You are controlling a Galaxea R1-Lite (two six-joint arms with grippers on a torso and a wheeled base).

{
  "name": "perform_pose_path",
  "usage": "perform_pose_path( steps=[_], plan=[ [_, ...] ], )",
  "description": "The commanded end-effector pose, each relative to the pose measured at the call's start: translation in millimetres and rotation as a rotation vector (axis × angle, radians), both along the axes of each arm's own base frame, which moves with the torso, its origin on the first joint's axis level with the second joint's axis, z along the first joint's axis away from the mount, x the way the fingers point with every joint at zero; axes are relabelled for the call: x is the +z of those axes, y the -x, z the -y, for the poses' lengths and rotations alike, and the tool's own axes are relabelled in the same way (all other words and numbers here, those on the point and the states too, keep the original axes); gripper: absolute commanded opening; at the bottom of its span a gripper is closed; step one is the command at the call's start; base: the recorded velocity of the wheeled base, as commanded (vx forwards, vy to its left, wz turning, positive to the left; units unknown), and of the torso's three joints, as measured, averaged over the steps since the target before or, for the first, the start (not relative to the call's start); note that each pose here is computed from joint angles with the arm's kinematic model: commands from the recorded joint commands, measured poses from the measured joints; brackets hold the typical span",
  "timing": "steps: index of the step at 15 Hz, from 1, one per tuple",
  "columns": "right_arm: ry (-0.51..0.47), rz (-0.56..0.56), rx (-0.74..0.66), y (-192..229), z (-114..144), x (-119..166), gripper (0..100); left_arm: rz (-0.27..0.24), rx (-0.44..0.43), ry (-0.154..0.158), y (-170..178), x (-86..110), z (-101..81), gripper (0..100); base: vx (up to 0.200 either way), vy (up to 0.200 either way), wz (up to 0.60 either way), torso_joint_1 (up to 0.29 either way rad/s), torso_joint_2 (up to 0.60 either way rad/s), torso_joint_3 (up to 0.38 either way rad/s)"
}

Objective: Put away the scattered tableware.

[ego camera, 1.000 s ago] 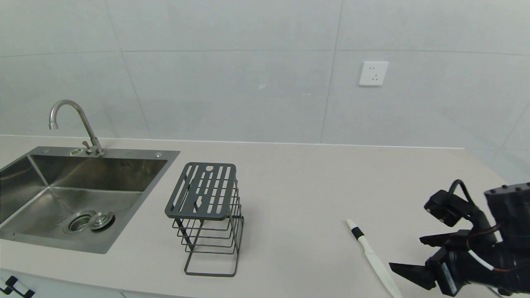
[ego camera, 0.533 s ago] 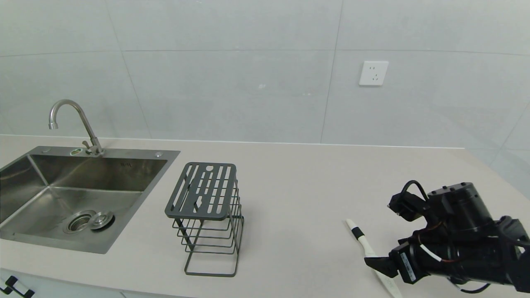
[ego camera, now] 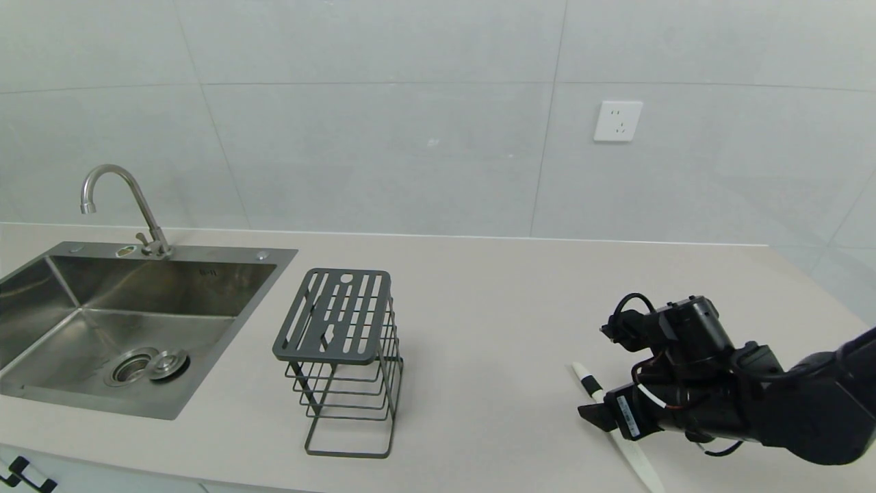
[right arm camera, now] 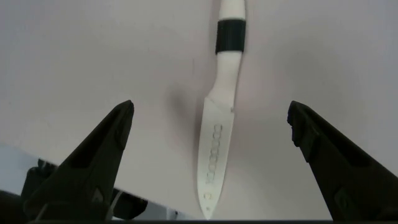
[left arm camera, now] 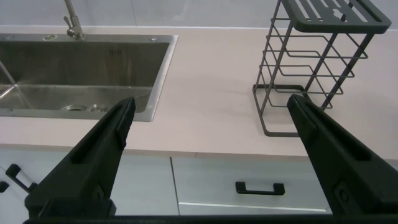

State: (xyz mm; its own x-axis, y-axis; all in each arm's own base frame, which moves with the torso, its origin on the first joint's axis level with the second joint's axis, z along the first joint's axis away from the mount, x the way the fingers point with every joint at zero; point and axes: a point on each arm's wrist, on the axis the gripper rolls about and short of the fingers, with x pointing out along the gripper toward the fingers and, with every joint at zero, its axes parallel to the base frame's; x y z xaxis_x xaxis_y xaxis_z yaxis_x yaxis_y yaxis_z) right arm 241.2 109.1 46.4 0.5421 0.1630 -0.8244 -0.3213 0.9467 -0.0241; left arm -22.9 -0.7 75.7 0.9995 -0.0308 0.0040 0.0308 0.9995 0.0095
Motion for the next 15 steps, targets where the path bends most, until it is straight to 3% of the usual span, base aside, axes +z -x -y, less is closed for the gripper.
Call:
perform_pose_path(
  steps=[1,5,15],
  plan=[
    [0.024,-0.045,-0.010,-2.3,1.0,-14.4,100,-0.001,0.000,0.000,-0.1,0.1,0.0,100,0.000,0.000,0.00,0.000,0.00,0.000],
    [0.056,-0.091,-0.018,8.8,6.7,-23.5,100,-0.001,0.000,0.000,-0.1,0.1,0.0,100,0.000,0.000,0.00,0.000,0.00,0.000],
    [0.062,-0.072,-0.055,-4.4,10.5,-37.4,100,-0.001,0.000,0.000,-0.1,0.1,0.0,100,0.000,0.000,0.00,0.000,0.00,0.000]
  ],
)
